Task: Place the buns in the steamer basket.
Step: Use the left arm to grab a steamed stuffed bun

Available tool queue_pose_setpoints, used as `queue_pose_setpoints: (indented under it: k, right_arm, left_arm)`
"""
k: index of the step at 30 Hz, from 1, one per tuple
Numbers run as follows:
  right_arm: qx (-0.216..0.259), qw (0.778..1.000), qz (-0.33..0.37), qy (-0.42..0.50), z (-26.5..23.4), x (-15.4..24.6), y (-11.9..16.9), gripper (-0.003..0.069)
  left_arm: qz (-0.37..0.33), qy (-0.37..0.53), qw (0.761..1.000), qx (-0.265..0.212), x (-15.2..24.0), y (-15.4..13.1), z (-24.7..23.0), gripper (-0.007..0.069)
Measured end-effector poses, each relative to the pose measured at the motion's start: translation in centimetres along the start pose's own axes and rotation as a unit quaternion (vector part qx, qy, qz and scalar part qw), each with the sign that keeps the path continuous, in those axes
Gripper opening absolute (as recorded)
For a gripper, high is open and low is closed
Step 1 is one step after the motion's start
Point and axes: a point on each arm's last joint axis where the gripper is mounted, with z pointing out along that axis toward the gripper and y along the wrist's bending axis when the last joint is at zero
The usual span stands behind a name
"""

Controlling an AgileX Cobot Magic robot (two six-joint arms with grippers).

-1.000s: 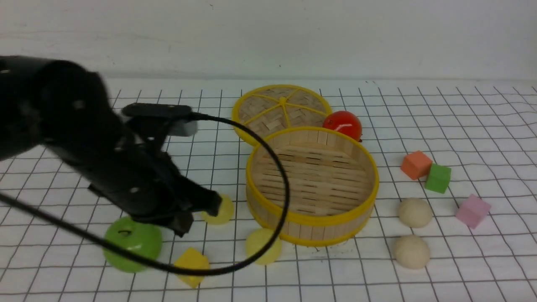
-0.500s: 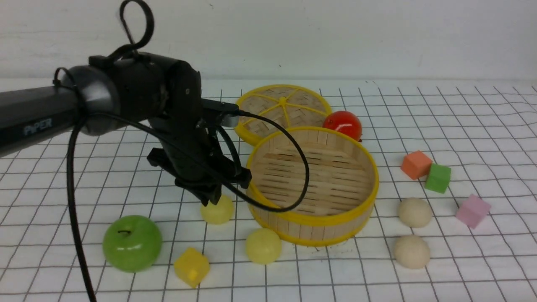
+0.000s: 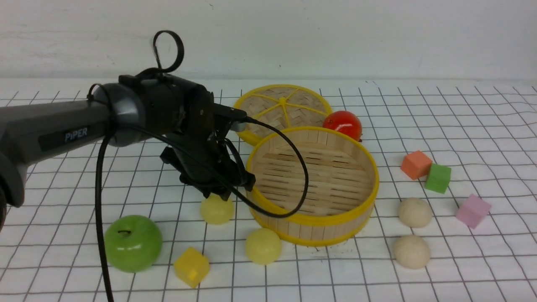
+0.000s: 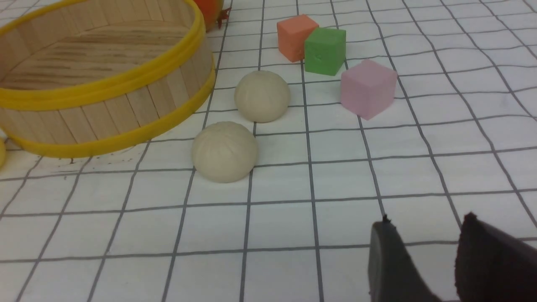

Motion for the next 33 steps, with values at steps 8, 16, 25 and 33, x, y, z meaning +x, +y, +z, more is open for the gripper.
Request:
queue_pose_setpoints:
  k: [8,16,25,33]
  right_arm:
    - [0.0,1.0,0.0,0.0,0.0,0.0,0.0,0.0239]
    - [0.0,1.0,0.0,0.0,0.0,0.0,0.0,0.0239]
    - [0.0,1.0,0.0,0.0,0.0,0.0,0.0,0.0239]
    - [0.0,1.0,0.0,0.0,0.0,0.0,0.0,0.0239]
  left_arm:
    - [0.001,0.003,1.0,-0.001,0.1,0.0,0.2,0.0294]
    - [-0.001,0.013,1.0,0.0,0.2,0.0,-0.5,0.0295]
    - [-0.016,0.018,1.0,0.014,0.2,-0.2,-3.4,0.0295]
    - [-0.01,0.029,0.999,0.008,0.4,-0.2,-1.0,0.0295]
